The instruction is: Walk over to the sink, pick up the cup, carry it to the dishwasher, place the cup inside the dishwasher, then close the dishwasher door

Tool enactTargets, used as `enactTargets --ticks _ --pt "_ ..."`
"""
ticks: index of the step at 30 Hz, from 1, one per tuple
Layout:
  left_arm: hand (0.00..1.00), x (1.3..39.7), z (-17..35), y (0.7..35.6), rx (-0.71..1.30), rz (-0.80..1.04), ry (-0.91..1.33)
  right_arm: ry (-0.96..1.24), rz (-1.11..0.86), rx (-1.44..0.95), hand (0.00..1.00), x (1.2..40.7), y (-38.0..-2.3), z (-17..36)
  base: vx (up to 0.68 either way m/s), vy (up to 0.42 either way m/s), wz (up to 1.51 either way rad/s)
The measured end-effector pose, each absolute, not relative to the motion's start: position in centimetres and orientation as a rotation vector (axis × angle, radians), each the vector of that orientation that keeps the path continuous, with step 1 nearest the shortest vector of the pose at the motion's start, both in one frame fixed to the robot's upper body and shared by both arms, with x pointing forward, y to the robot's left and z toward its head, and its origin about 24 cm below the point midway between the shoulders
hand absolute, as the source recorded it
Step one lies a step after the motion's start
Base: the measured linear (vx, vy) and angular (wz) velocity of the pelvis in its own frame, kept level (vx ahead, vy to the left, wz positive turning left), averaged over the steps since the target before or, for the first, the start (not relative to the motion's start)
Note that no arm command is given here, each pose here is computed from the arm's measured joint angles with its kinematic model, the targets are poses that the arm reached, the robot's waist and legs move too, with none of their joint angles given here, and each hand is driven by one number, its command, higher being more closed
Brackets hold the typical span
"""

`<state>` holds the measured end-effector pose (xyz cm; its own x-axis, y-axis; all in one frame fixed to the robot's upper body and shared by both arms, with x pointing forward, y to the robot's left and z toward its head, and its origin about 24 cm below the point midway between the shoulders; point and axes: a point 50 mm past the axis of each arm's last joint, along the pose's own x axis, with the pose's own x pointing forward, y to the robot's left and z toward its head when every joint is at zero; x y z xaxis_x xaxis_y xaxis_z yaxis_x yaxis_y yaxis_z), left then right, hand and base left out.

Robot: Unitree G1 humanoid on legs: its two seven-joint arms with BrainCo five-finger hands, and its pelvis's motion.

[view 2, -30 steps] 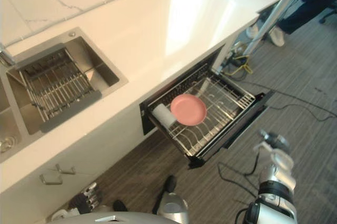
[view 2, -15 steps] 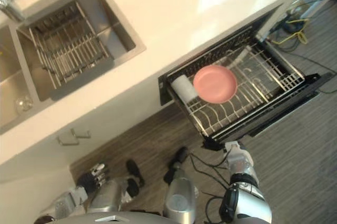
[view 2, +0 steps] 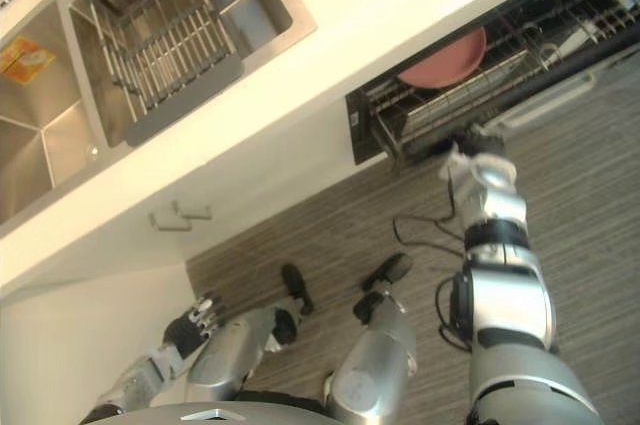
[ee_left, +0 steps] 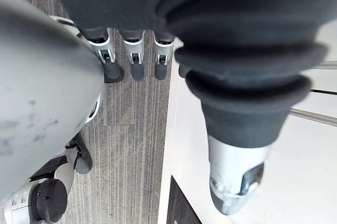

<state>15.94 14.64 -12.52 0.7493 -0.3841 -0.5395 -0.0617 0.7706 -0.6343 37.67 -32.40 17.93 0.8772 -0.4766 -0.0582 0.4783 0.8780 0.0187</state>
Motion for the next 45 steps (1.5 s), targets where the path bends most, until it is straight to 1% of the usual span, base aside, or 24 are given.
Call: enactTargets --ticks 2,3,4,6,9,13,14,16,18,21,23,24,25,26,27,29,30,31,33,34,37,41,43,45 --pt "0.0 15.8 -12.5 14.3 -0.667 -0.217 0.708 0.039 -0.474 -0.049 1.0 38.3 -31.8 19.4 0.0 -0.056 0.4" --pt "0.0 15.8 -12.4 14.0 -0.663 -0.242 0.697 0.014 -0.442 -0.135 1.0 38.8 -31.1 20.8 -0.01 -0.074 0.36" --pt "0.0 15.8 -12.4 14.0 -0.664 -0.248 0.695 0.009 -0.419 -0.172 0.0 39.0 -30.6 21.2 -0.01 -0.061 0.25" --pt "0.0 15.6 -12.4 13.8 -0.668 -0.262 0.695 0.066 -0.402 -0.269 0.0 39.3 -30.1 20.5 0.01 -0.051 0.09" --pt "0.0 15.4 -12.4 13.6 -0.67 -0.28 0.698 0.076 -0.345 -0.327 0.0 39.7 -29.0 20.4 0.03 -0.047 0.06" --pt "0.0 15.4 -12.1 13.3 -0.69 -0.304 0.675 0.092 -0.345 -0.332 0.0 39.7 -29.1 20.3 0.05 -0.047 0.0" --pt "0.0 15.4 -12.0 13.2 -0.716 -0.309 0.668 0.101 -0.357 -0.347 0.0 39.6 -29.3 20.2 0.07 -0.042 -0.03" --pt "0.0 15.3 -11.9 12.6 -0.862 -0.315 0.667 0.094 -0.391 -0.414 0.0 39.2 -29.8 20.1 0.06 -0.026 -0.05" --pt "0.0 15.3 -11.7 12.1 -0.993 -0.315 0.654 0.051 -0.409 -0.388 0.0 38.2 -30.2 18.6 0.07 -0.024 -0.06" --pt "0.0 15.0 -11.8 12.3 -1.069 -0.243 0.62 -0.032 -0.445 -0.307 0.0 36.4 -29.9 16.4 0.1 -0.04 -0.11" --pt "0.0 15.0 -11.9 12.8 -1.073 -0.201 0.604 -0.069 -0.472 -0.274 0.0 35.1 -29.6 14.6 0.11 -0.044 -0.16" --pt "0.0 15.0 -12.1 13.5 -1.061 -0.141 0.591 -0.081 -0.519 -0.246 0.0 33.4 -29.3 12.0 0.1 -0.046 -0.16" --pt "0.0 14.9 -12.3 13.9 -1.056 -0.113 0.588 -0.068 -0.535 -0.236 0.0 32.6 -29.3 10.7 0.1 -0.041 -0.14" --pt "0.0 14.9 -12.4 14.3 -1.043 -0.072 0.583 -0.023 -0.555 -0.217 0.0 31.4 -29.2 8.4 0.12 -0.026 -0.05" --pt "0.0 14.7 -12.7 15.1 -1.014 -0.002 0.583 0.095 -0.59 -0.191 0.0 28.8 -29.4 4.1 0.13 -0.025 -0.01" --pt "0.0 14.6 -12.9 15.5 -0.985 0.058 0.586 0.26 -0.639 -0.143 0.0 25.6 -29.8 -0.6 0.14 -0.019 0.11" --pt "0.0 14.6 -13.0 15.7 -0.966 0.093 0.587 0.358 -0.681 -0.101 0.0 23.2 -29.9 -3.4 0.16 -0.001 0.13" --pt "0.0 14.3 -13.2 16.2 -0.929 0.144 0.592 0.505 -0.723 -0.055 0.0 19.7 -29.3 -7.1 0.12 0.01 0.07" --pt "0.0 13.6 -13.5 17.2 -0.856 0.194 0.617 0.62 -0.758 0.009 0.0 16.2 -28.0 -10.1 0.1 0.042 -0.02" --pt "0.0 13.2 -13.7 17.7 -0.805 0.208 0.639 0.68 -0.78 0.035 0.0 14.4 -27.3 -11.4 0.06 0.062 0.02" --pt "0.0 11.6 -14.4 18.3 -0.685 0.193 0.722 0.778 -0.808 0.054 0.0 11.3 -26.7 -12.9 0.05 0.086 0.04" --pt "0.0 10.5 -14.8 18.7 -0.532 0.161 0.811 0.841 -0.81 0.086 0.0 9.8 -26.8 -13.5 0.07 0.092 0.29" --pt "0.0 10.6 -14.9 18.8 -0.442 0.143 0.848 0.895 -0.793 0.092 0.0 8.9 -25.9 -14.2 0.1 0.031 0.51" --pt "0.0 11.1 -14.8 19.5 -0.346 0.137 0.875 0.928 -0.727 0.094 0.0 8.7 -23.9 -14.8 0.12 -0.107 0.88"
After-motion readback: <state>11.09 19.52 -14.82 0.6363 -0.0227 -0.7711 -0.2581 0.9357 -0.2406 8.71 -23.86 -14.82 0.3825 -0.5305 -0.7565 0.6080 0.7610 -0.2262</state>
